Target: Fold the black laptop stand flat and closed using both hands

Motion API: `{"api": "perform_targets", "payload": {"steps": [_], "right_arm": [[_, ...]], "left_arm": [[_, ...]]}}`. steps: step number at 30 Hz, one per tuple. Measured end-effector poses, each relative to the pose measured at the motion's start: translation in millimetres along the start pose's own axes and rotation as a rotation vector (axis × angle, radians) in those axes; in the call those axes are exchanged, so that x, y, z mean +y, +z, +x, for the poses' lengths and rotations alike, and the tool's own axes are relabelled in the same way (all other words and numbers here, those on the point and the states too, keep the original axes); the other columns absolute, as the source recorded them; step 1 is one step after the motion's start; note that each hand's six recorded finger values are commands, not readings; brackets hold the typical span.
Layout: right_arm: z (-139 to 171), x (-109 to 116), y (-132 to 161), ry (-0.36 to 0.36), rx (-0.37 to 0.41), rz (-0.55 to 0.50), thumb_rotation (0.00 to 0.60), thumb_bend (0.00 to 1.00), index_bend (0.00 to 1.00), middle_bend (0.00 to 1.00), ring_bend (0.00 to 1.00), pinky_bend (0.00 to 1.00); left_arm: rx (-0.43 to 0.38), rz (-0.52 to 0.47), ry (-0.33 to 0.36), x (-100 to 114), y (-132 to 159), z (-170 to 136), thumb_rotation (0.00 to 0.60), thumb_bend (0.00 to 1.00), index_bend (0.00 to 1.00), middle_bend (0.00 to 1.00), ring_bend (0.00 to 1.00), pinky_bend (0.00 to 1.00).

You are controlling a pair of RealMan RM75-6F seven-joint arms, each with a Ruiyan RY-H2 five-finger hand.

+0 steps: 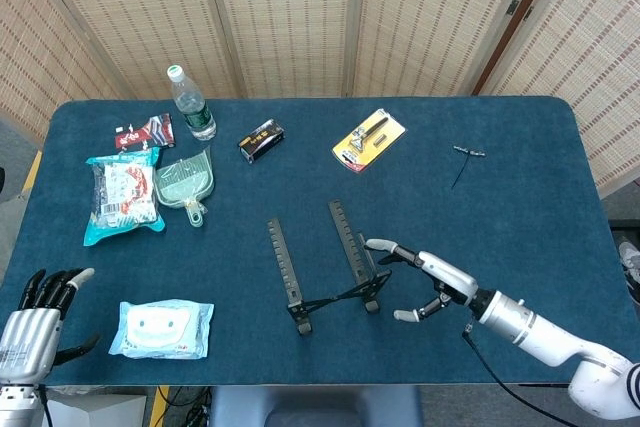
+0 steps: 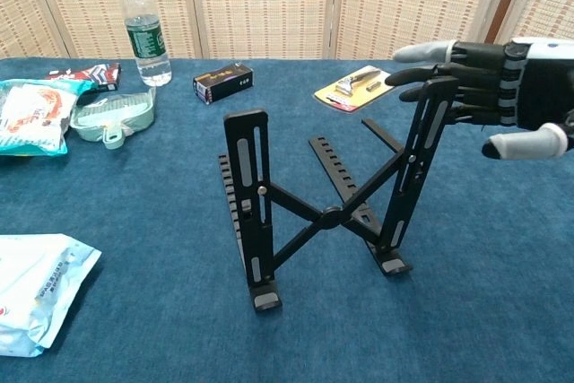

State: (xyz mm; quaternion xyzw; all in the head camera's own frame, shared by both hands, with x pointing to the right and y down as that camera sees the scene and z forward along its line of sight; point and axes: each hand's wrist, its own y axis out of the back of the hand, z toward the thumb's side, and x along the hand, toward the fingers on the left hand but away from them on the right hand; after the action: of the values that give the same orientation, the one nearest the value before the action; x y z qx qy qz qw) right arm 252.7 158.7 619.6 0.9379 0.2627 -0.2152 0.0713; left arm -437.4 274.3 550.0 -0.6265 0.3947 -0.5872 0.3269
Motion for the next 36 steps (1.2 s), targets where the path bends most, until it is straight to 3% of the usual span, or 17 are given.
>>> {"api": "perform_targets", "payload": {"steps": [13, 31, 36], "right_arm": [[-25, -12, -17, 0.014, -0.01, -0.075, 0.6, 0.08, 0.0, 0.11, 0.06, 0.17], [-11, -33, -46, 0.043, -0.109, -0.321, 0.6, 0.08, 0.0, 0.11, 0.06, 0.17], [-6, -36, -51, 0.042, -0.125, -0.346, 0.6, 0.08, 0.0, 0.11, 0.06, 0.17]], "left_arm": [[-0.002, 0.004, -0.003, -1, 1, 1, 0.6, 0.13, 0.15, 0.16, 0.12, 0.02], [-0.004, 0.005, -0.018, -6, 3, 3, 0.6, 0.13, 0.15, 0.16, 0.12, 0.02], [-0.009, 0.01, -0.028, -7, 3, 4, 0.6, 0.13, 0.15, 0.16, 0.12, 0.02]]}}
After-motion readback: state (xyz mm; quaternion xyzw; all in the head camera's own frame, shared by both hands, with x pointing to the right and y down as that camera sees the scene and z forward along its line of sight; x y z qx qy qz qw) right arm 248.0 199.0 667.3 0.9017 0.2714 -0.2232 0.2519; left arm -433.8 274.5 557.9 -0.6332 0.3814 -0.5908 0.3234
